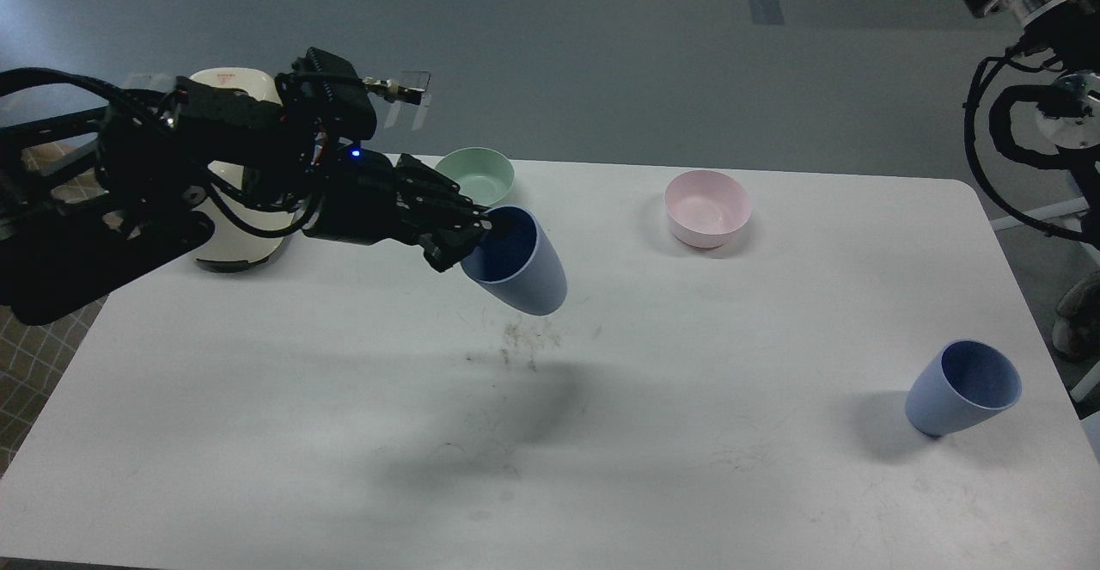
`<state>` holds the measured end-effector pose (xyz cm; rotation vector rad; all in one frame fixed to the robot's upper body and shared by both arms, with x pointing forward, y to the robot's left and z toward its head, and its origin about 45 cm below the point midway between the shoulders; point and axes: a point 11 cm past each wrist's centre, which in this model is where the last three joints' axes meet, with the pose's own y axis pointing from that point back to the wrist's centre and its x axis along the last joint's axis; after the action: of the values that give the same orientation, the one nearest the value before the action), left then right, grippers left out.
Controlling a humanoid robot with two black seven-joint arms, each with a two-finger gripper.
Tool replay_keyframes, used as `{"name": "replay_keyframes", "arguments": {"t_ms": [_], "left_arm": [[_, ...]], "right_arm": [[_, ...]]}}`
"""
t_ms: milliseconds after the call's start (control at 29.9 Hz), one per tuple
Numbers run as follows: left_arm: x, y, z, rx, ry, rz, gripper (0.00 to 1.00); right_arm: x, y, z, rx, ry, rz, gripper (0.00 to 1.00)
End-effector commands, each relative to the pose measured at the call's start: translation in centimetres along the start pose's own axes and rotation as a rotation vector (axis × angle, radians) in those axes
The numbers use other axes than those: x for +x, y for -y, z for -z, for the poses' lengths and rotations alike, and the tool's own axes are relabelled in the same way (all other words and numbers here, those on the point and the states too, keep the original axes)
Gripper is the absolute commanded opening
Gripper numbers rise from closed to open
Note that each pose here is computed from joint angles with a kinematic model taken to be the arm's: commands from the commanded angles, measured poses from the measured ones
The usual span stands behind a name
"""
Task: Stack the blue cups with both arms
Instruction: 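Grasp the blue cup with the left gripper and lift it, then carry the cup to the table center and set it down, then open the left gripper and withdraw it upward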
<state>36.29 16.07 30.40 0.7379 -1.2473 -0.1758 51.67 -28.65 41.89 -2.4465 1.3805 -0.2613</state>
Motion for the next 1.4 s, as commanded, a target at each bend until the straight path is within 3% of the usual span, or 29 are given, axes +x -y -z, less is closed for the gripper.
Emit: {"name": "replay_keyframes", "arguments": {"t_ms": [0,134,535,1303,1336,1370], "left_arm": [[1.3,3.5,-1.2,-0.044,0.051,0.003,0.00],[0.9,7.5,-1.9,-0.060,0.111,0.092,0.00],[-0.8,13.3,-2.3,-0.059,0.121,0.218,0.00],[-2.6,13.9,-2.3,-0.063,0.106,0.268,0.00],[-2.5,13.9,-2.3,-0.062,0.107,0.267,0.02],[-2.5,13.9,-2.3,-0.062,0.107,0.267,0.14]], "right_arm": [[-0.2,0.2,0.1,-0.003,-0.008,0.008,1.00],[-0.1,0.2,0.2,-0.002,-0.009,0.007,1.00],[0.1,0.0,0.3,-0.002,-0.012,0.002,1.00],[0.8,-0.6,0.2,-0.012,-0.020,-0.010,1.00],[0.8,-0.6,0.2,-0.012,-0.020,-0.010,1.00],[0.8,-0.7,0.2,-0.013,-0.020,-0.011,1.00]]}}
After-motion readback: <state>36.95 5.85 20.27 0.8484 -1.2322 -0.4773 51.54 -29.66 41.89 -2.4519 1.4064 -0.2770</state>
